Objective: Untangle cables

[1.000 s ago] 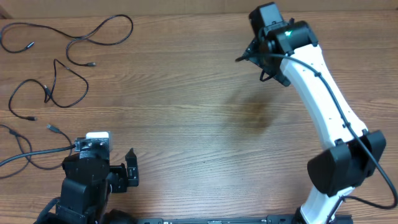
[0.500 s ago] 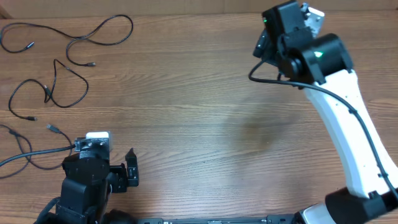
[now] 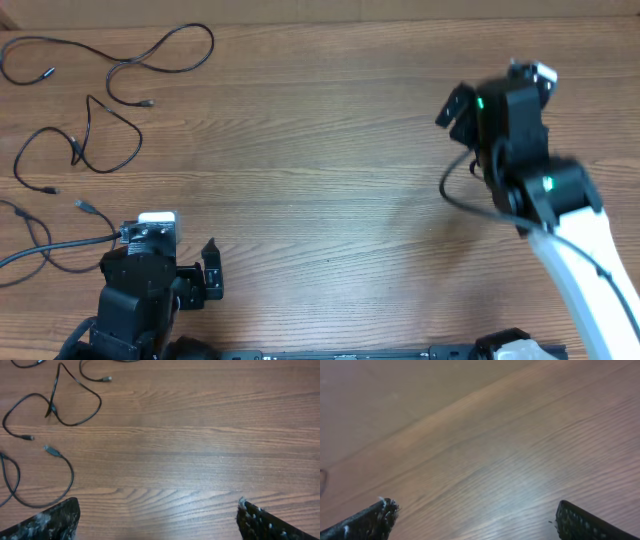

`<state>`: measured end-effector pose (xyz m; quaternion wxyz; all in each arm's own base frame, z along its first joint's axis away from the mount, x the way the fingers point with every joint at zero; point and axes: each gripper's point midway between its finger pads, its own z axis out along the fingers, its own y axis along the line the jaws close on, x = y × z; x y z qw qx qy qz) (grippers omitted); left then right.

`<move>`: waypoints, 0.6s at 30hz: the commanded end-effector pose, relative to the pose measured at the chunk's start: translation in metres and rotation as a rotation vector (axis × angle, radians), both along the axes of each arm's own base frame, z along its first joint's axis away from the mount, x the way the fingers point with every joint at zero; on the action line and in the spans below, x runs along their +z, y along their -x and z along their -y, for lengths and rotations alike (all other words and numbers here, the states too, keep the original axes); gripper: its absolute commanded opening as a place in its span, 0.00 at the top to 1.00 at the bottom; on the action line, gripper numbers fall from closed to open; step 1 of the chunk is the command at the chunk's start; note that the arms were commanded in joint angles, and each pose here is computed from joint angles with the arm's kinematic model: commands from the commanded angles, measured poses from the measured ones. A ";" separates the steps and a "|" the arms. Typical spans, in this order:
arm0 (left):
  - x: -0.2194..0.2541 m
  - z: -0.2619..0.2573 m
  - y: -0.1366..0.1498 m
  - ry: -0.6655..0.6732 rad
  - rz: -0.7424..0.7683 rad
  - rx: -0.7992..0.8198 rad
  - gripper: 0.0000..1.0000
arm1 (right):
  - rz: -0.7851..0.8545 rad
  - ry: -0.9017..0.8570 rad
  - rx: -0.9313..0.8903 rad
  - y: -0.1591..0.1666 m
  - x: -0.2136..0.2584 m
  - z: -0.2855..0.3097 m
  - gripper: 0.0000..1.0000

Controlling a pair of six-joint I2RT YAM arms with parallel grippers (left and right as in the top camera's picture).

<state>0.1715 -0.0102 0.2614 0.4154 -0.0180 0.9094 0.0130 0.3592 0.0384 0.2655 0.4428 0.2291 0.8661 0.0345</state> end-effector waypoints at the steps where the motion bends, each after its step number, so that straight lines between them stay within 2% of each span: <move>1: 0.005 0.002 0.000 0.005 0.013 -0.014 0.00 | 0.063 0.028 0.149 0.021 -0.014 -0.004 0.00; 13: 0.005 0.002 0.000 0.005 0.012 -0.014 0.00 | 0.345 0.073 0.306 0.090 -0.051 0.011 0.00; 18: 0.005 0.002 0.000 0.005 0.013 -0.014 0.01 | 0.423 0.076 0.295 0.107 -0.061 0.017 0.00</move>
